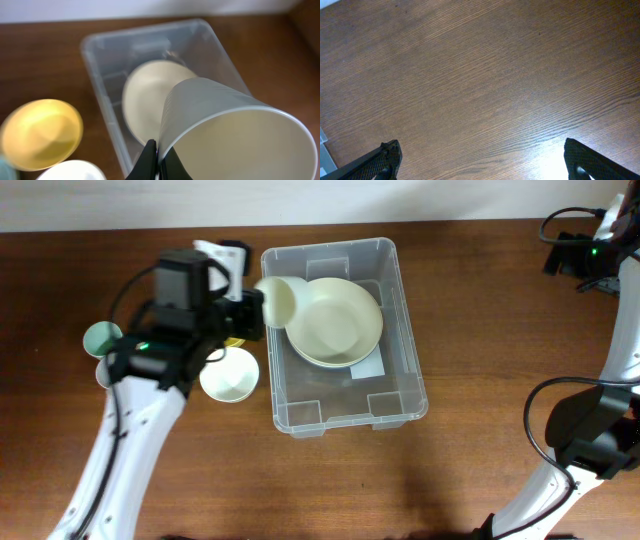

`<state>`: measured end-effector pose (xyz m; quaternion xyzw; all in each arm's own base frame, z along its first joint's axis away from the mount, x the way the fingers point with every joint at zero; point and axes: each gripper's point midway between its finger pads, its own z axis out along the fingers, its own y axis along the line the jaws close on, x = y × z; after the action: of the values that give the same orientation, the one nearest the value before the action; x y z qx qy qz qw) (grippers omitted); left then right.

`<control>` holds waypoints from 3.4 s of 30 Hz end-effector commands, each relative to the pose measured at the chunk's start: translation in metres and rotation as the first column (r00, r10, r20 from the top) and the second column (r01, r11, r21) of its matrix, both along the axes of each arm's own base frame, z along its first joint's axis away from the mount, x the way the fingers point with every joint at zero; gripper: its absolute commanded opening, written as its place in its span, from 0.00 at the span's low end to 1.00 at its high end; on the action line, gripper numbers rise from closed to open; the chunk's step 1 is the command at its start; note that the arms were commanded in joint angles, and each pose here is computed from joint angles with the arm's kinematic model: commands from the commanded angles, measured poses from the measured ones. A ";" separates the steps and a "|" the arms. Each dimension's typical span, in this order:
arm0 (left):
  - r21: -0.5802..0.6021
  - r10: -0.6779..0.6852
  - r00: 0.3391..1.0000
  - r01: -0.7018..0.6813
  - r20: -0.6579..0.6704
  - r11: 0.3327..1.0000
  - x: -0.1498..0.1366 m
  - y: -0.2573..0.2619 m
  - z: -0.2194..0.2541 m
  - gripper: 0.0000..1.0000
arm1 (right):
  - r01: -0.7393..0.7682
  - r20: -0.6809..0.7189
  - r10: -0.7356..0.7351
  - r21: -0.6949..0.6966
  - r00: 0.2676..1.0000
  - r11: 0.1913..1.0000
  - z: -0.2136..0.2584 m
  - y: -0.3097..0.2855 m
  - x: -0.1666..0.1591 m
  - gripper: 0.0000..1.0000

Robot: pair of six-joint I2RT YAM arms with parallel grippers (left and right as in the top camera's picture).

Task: Pack container
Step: 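Carry the cream cup into the container's right side, then release the cream cup and move the left gripper back left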

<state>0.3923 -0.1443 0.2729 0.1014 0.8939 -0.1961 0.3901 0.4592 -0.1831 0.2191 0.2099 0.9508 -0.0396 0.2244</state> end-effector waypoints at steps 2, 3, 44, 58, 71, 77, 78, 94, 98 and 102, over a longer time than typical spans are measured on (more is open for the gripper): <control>0.050 -0.150 0.988 0.148 0.033 0.988 -0.001 -0.039 -0.005 0.01 | 0.007 0.029 -0.007 -0.005 1.000 1.000 0.012 0.000 0.000 0.99; 0.068 -0.185 0.982 0.182 0.043 0.981 -0.003 -0.048 -0.006 0.01 | 0.007 0.029 -0.007 -0.005 1.000 1.000 0.012 0.000 0.000 0.99; 0.156 -0.405 0.879 0.450 -0.252 0.880 -0.039 -0.153 -0.143 0.01 | 0.007 0.029 -0.007 -0.005 1.000 1.000 0.012 0.000 0.000 0.99; 0.151 -0.439 0.859 0.486 -0.265 0.861 -0.048 -0.167 -0.152 0.25 | 0.007 0.029 -0.007 -0.005 1.000 1.000 0.012 0.000 0.000 0.99; 0.141 -0.403 0.900 0.426 -0.167 0.893 -0.014 -0.163 -0.113 0.40 | 0.007 0.029 -0.007 -0.005 1.000 1.000 0.012 0.000 0.000 0.99; 0.184 -0.311 0.938 0.336 -0.151 0.924 0.009 -0.136 -0.086 0.41 | 0.007 0.029 -0.007 -0.005 1.000 1.000 0.012 0.000 0.000 0.99; 0.220 -0.270 0.950 0.299 -0.154 0.928 0.013 -0.125 -0.082 0.41 | 0.007 0.029 -0.007 -0.005 1.000 1.000 0.012 0.000 0.000 0.99; 0.358 0.766 0.502 -0.684 -0.402 0.636 -0.022 0.164 -0.047 0.77 | 0.007 0.029 -0.007 -0.005 1.000 1.000 0.012 0.000 0.000 0.99; 0.366 0.824 0.394 -0.756 -0.407 0.543 -0.030 0.212 -0.048 0.77 | 0.007 0.029 -0.007 -0.005 1.000 1.000 0.012 0.000 0.000 0.99; 0.367 0.866 0.313 -0.810 -0.391 0.458 -0.035 0.250 -0.048 0.77 | 0.007 0.029 -0.007 -0.005 1.000 1.000 0.012 0.000 0.000 0.99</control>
<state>0.3615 0.0855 0.2095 -0.3787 0.9128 0.0543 0.1427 0.4592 -0.1831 0.2191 0.2101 0.9508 -0.0396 0.2244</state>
